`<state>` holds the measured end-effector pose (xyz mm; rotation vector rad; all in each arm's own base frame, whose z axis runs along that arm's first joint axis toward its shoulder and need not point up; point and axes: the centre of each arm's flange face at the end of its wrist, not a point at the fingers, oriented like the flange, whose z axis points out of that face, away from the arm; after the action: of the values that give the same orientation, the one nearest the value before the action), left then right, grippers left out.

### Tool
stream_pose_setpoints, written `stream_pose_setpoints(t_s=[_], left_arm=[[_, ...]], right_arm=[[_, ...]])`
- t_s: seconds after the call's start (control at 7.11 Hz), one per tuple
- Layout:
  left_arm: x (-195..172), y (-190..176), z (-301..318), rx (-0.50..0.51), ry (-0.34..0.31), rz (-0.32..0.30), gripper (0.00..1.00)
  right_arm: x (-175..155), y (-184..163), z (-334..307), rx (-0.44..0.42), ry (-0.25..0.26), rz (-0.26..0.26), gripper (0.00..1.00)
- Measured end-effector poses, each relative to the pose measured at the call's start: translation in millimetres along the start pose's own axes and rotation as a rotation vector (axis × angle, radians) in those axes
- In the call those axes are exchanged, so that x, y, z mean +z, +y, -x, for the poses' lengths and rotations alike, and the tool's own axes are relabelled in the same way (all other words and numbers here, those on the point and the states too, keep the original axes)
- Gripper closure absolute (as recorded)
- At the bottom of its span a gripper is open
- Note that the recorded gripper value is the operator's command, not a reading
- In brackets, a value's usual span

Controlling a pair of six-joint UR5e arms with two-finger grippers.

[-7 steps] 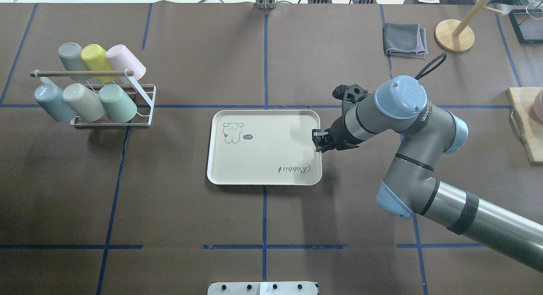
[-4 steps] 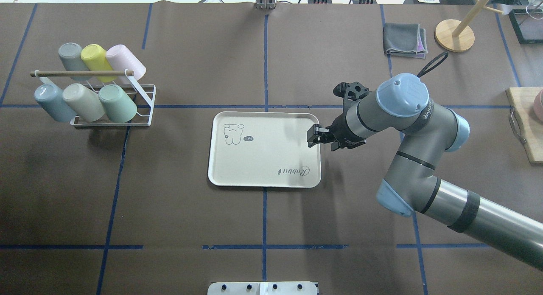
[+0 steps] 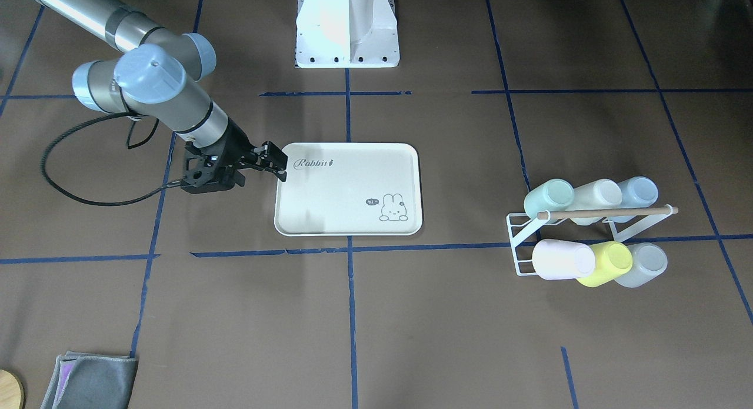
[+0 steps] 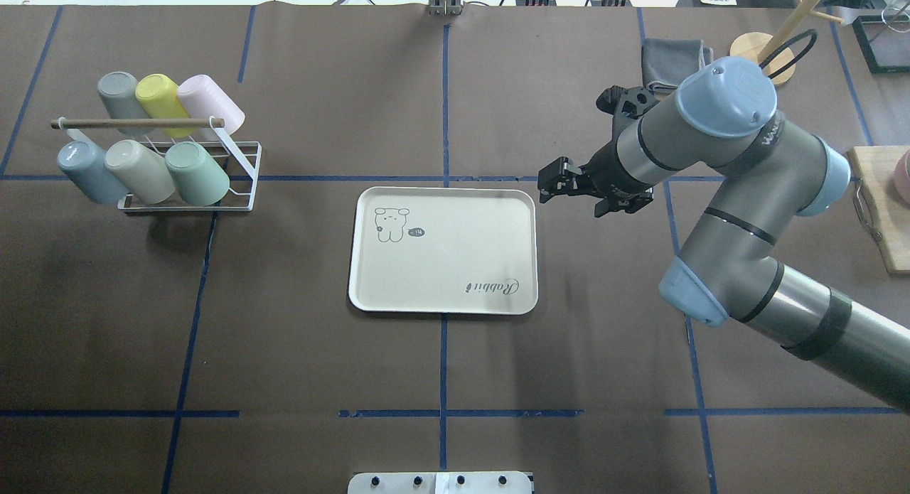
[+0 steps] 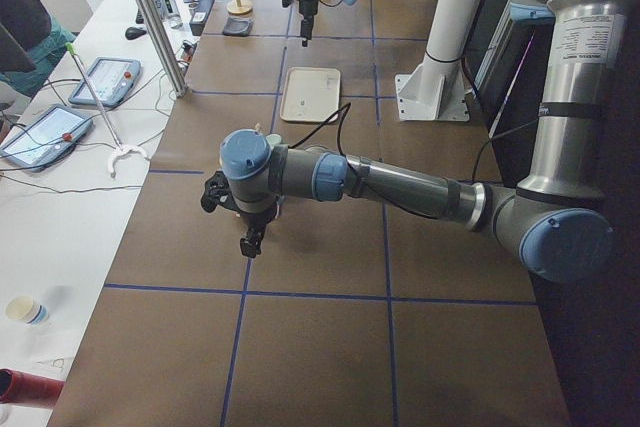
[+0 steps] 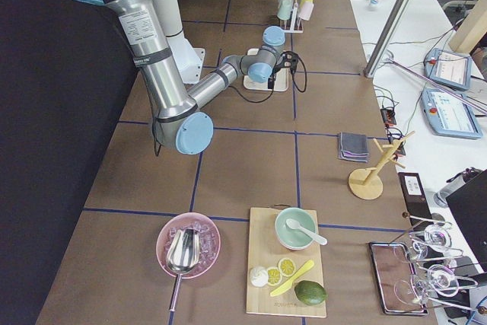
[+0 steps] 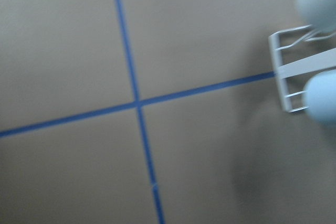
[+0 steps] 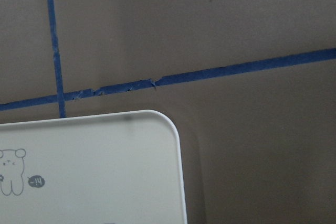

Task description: Pick up and place green cup on tray

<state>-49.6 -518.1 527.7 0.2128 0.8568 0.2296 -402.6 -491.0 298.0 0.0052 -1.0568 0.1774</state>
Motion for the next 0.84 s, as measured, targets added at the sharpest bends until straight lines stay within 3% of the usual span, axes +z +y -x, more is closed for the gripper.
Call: stream_pose_setpoints(t_s=[0.56,0.84], left_arm=[[-34,-52,-120,0.267,-0.11,-0.076,0.0],[-43,-62,-182,0.407,-0.226,-0.117,0.0]], right_arm=[[-52,-26,-53,0.007,0.048,-0.039,0.0],[-83,-44,-99,-0.004,0.05,-0.035,0.0]])
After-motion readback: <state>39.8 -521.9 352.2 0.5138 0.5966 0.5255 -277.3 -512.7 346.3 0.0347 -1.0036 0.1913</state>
